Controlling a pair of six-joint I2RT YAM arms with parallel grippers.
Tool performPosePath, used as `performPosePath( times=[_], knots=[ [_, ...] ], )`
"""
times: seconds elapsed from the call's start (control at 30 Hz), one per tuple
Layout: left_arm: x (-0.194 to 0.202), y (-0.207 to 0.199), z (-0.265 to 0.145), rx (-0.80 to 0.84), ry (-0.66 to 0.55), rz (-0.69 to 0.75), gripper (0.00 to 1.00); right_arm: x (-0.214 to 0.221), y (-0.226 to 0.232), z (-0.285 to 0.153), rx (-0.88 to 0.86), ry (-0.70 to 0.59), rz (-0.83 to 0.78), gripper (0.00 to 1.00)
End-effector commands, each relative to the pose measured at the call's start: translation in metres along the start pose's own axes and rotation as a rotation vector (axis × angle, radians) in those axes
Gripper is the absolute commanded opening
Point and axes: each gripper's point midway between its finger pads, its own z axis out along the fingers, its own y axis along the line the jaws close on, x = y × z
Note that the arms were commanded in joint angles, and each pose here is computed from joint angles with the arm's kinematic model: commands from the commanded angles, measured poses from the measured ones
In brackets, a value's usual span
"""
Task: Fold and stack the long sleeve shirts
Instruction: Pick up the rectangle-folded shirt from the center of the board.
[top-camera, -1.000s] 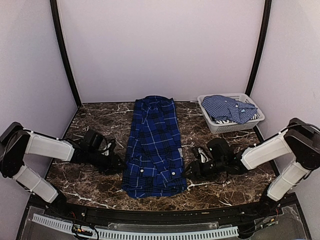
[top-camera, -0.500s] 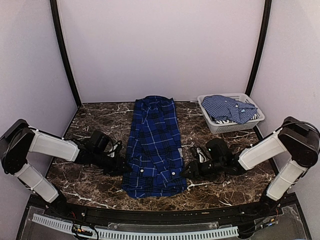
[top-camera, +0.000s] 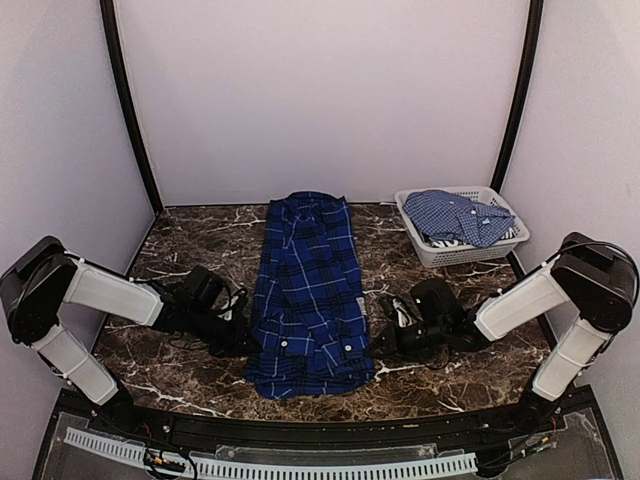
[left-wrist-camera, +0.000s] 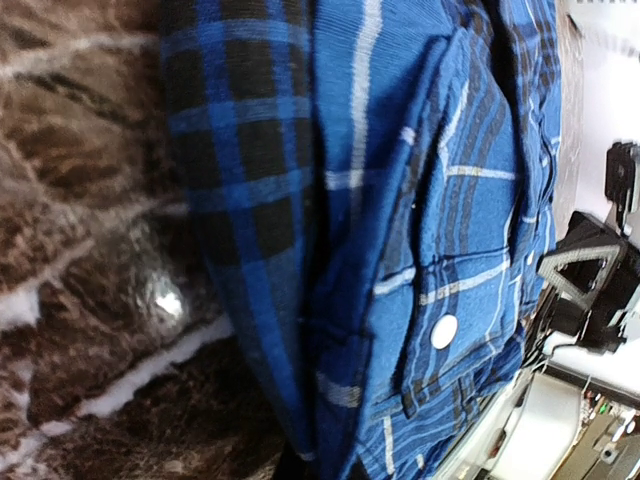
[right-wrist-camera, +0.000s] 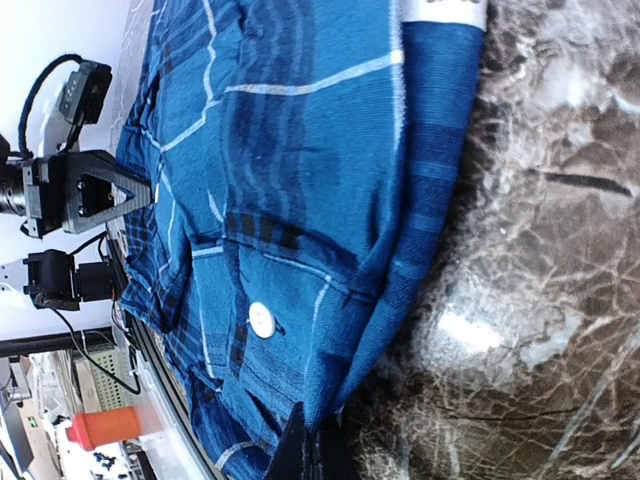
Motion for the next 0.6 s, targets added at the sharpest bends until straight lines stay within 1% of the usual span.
performPosePath(
  times=[0.0, 0.3, 0.57],
  knots=[
    [0.02, 0.0, -0.003, 0.02, 0.041, -0.003, 0.01, 0.004, 0.01, -0.003, -0.038, 0.0, -0.018, 0.0],
    [0.05, -0.012, -0.02, 0.091, 0.07, 0.006, 0.0, 0.022, 0.039, -0.017, -0.082, 0.011, -0.048, 0.0],
    [0.044, -0.046, -0.039, 0.21, 0.045, -0.011, 0.0, 0.003, 0.073, -0.03, -0.129, -0.042, -0.071, 0.0]
  ],
)
